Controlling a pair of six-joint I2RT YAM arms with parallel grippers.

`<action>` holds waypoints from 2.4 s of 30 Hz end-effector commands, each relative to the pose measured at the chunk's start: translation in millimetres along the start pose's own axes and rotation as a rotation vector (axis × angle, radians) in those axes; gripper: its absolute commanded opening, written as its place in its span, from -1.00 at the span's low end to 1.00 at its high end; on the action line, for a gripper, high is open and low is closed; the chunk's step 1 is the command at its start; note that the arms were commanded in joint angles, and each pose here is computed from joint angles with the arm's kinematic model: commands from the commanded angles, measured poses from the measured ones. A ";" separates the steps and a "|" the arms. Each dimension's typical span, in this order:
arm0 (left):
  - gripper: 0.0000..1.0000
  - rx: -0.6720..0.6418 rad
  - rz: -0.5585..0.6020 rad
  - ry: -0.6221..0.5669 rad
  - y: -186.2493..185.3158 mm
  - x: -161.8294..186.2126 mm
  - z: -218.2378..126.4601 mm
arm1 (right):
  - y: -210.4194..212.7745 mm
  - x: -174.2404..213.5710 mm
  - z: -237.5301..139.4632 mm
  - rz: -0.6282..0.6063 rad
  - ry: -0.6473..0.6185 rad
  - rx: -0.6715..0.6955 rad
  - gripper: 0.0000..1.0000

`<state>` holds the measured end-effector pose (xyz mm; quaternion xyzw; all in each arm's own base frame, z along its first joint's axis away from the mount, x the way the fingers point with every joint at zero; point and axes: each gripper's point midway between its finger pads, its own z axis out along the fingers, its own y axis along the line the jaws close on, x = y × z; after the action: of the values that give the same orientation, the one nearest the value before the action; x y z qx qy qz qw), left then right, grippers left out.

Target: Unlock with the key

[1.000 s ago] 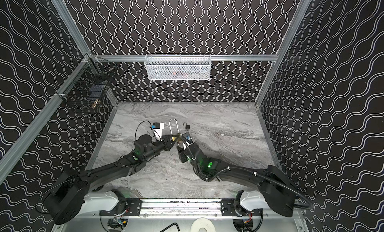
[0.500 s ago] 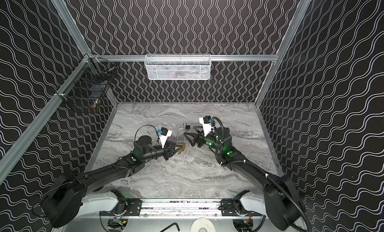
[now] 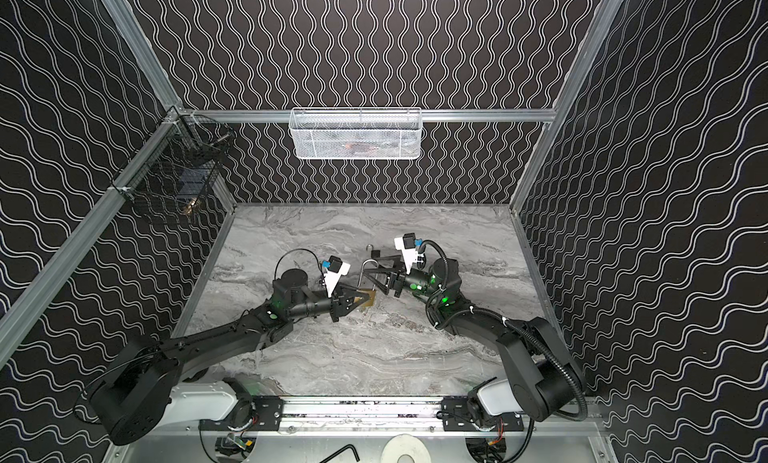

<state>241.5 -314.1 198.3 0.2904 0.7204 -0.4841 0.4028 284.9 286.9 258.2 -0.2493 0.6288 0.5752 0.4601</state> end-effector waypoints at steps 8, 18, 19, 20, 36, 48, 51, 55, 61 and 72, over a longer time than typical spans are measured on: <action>-1.00 -0.105 0.133 -0.039 2.0 -23.1 7.9 | -36.7 -7.6 3.3 0.043 0.007 0.202 -0.47; -1.00 -0.412 0.215 0.014 29.5 -23.4 0.6 | -63.8 -4.9 0.8 0.096 0.041 0.359 -0.61; -1.00 -0.464 0.229 0.031 35.6 -22.5 -0.9 | -67.6 -6.2 -0.7 0.101 0.041 0.388 -0.60; -1.00 -0.514 0.243 0.048 41.3 -22.2 -2.0 | -70.3 -6.3 -1.5 0.103 0.046 0.411 -0.59; -1.00 -0.057 0.130 -0.072 6.6 -41.1 -2.7 | -62.8 -9.6 -69.7 0.080 -0.201 0.335 0.52; -1.00 0.207 0.051 -0.105 -15.7 -53.2 5.8 | -50.9 -1.4 -56.3 0.132 -0.163 0.120 0.66; -1.00 0.221 0.045 -0.109 -16.0 -55.4 8.6 | -54.2 -1.5 -57.7 0.126 -0.168 0.146 0.68; -1.00 0.254 0.032 -0.102 -18.0 -55.7 14.4 | -60.8 -0.1 -56.9 0.123 -0.155 0.179 0.69; -1.00 0.306 0.028 -0.059 -27.7 -49.3 25.8 | -69.6 2.2 -56.6 0.134 -0.142 0.219 0.71; -1.00 0.015 0.131 0.032 -5.7 -39.9 34.5 | -124.2 10.4 -83.5 0.176 -0.118 0.604 0.78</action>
<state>259.1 -352.5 235.8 0.3239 0.6822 -0.5338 0.3805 344.3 204.0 206.1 -0.0677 0.7164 0.4854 0.4966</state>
